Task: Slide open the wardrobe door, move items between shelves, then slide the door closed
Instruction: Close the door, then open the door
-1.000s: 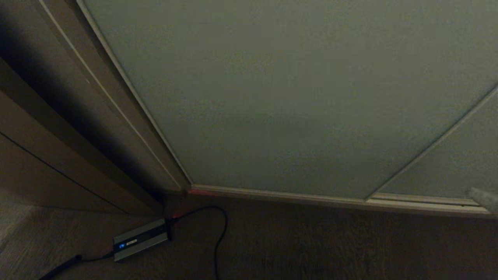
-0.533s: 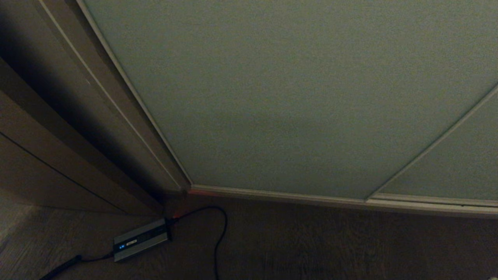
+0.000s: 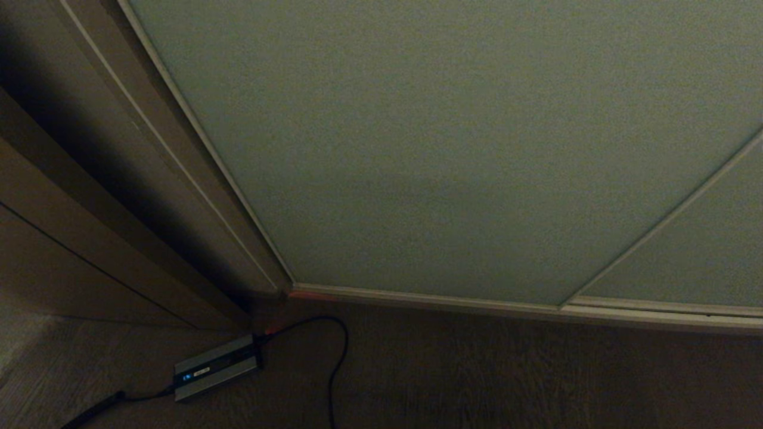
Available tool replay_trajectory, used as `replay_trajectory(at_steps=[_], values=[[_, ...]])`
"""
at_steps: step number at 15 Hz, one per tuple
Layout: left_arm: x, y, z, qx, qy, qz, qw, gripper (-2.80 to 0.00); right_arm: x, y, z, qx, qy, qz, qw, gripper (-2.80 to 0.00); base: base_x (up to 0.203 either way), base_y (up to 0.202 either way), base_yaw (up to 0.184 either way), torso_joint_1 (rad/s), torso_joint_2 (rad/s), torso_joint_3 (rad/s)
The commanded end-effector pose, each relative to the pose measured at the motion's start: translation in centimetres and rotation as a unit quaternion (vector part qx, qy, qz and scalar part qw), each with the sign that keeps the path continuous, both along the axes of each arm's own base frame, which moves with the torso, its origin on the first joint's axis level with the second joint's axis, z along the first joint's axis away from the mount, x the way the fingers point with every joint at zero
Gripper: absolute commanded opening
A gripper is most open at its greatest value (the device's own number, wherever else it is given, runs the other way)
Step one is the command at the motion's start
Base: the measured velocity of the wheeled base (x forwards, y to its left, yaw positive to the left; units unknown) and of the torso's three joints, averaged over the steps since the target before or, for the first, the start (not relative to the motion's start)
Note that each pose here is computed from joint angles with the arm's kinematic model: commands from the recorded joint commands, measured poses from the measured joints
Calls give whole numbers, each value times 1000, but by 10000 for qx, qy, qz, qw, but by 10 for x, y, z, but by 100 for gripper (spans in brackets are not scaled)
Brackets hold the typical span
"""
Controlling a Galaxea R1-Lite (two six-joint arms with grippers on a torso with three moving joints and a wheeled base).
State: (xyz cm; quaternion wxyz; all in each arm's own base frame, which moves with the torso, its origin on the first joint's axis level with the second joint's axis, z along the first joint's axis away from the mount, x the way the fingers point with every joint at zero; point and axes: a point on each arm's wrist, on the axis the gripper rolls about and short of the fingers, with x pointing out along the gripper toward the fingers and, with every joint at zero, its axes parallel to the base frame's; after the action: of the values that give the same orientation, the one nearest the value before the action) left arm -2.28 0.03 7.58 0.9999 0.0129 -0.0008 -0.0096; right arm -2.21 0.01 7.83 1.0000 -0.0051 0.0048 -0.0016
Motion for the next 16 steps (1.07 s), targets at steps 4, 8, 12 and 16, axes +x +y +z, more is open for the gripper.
replay_trajectory(at_steps=[4, 8, 12, 16], values=[[0, 0, 0, 2, -9, -3, 10000, -280, -1, 0, -5, -438, 27, 90, 9990, -280, 0, 0, 0, 0, 0, 0], [0, 0, 0, 1, -12, 4, 10000, -280, -1, 0, -5, -171, 14, 64, 9998, -280, 0, 0, 0, 0, 0, 0], [0, 0, 0, 1, -14, -2, 10000, -280, -1, 0, -5, -40, 6, 47, 10000, -280, 0, 0, 0, 0, 0, 0], [0, 0, 0, 1, -17, 4, 10000, -280, -1, 0, -5, -40, 6, 47, 10000, -280, 0, 0, 0, 0, 0, 0]])
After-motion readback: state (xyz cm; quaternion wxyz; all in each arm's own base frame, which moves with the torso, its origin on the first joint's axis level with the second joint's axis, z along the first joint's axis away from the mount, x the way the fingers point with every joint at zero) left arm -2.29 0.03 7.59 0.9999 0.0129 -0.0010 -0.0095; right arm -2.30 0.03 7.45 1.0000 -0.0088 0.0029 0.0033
